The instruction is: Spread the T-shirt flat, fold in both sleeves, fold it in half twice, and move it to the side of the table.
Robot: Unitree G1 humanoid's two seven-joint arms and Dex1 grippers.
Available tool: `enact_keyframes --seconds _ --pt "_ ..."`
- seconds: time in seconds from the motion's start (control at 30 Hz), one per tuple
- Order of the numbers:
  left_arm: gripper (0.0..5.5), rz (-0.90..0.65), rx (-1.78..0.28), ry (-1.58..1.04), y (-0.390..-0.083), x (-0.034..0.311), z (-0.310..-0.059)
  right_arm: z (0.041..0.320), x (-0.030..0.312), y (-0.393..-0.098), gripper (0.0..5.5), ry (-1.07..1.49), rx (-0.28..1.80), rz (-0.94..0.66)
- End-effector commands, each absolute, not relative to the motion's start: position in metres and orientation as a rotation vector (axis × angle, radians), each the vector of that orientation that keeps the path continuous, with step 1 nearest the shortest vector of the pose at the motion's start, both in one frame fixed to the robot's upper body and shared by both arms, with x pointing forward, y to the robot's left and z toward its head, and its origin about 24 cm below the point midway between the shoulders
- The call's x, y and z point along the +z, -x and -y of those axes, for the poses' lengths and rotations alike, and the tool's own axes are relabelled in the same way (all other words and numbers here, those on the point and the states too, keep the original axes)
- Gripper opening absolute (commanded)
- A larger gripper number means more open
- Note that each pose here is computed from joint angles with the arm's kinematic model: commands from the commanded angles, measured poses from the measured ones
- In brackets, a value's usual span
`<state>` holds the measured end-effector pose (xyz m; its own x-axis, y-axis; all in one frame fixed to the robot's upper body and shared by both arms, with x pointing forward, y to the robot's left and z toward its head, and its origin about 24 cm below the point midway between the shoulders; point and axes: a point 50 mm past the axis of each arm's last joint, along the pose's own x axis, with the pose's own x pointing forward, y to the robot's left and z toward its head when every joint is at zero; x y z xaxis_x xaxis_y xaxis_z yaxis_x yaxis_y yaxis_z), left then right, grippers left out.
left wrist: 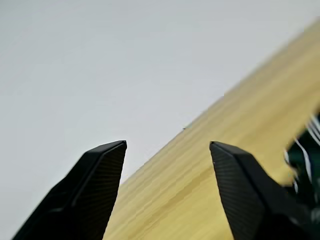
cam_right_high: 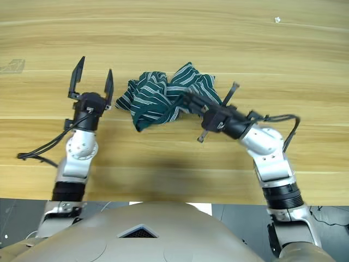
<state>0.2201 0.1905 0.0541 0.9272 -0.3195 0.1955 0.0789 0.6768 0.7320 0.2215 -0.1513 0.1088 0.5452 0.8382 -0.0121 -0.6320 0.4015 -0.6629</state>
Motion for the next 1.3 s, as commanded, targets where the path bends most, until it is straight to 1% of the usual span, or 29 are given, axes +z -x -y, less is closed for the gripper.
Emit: enact_keyframes --seconds 0.03,0.1,0.17,0.27,0.43,0.6,0.73,0.87,1.03,1.17,1.3 --pt "3.11 0.284 -0.425 -0.94 -0.204 0.064 -0.203 0.152 0.124 -0.226 0.05 0.75 0.974 0.376" --pt "3.11 0.269 -0.55 -0.958 -0.192 0.069 -0.202 0.15 0.13 -0.229 0.05 0.782 0.985 0.395" --pt "3.11 0.268 -0.645 -0.917 -0.183 0.073 -0.194 0.147 0.136 -0.233 0.05 0.808 0.988 0.418" --pt "3.11 0.29 -0.798 -0.752 -0.168 0.077 -0.165 0.141 0.142 -0.237 0.05 0.83 1.008 0.447" --pt "3.11 0.224 -0.895 -0.644 -0.162 0.057 -0.144 0.131 0.149 -0.243 0.05 0.848 1.017 0.489" --pt "3.11 0.17 -0.854 -0.508 -0.16 0.039 -0.125 0.121 0.148 -0.245 0.05 0.87 1.055 0.51" --pt "3.11 0.124 -0.765 -0.446 -0.161 0.029 -0.121 0.118 0.148 -0.246 0.05 0.875 1.051 0.52" --pt "3.11 0.123 -0.659 -0.407 -0.161 0.027 -0.124 0.116 0.15 -0.243 0.05 0.888 1.06 0.528" --pt "3.11 0.171 -0.492 -0.353 -0.167 0.034 -0.134 0.115 0.152 -0.241 0.05 0.889 1.066 0.536" --pt "3.11 0.196 -0.476 -0.327 -0.163 0.036 -0.131 0.115 0.152 -0.24 0.05 0.891 1.071 0.531" --pt "3.11 0.127 -0.481 -0.344 -0.158 0.021 -0.129 0.116 0.155 -0.241 0.05 0.898 1.062 0.543"
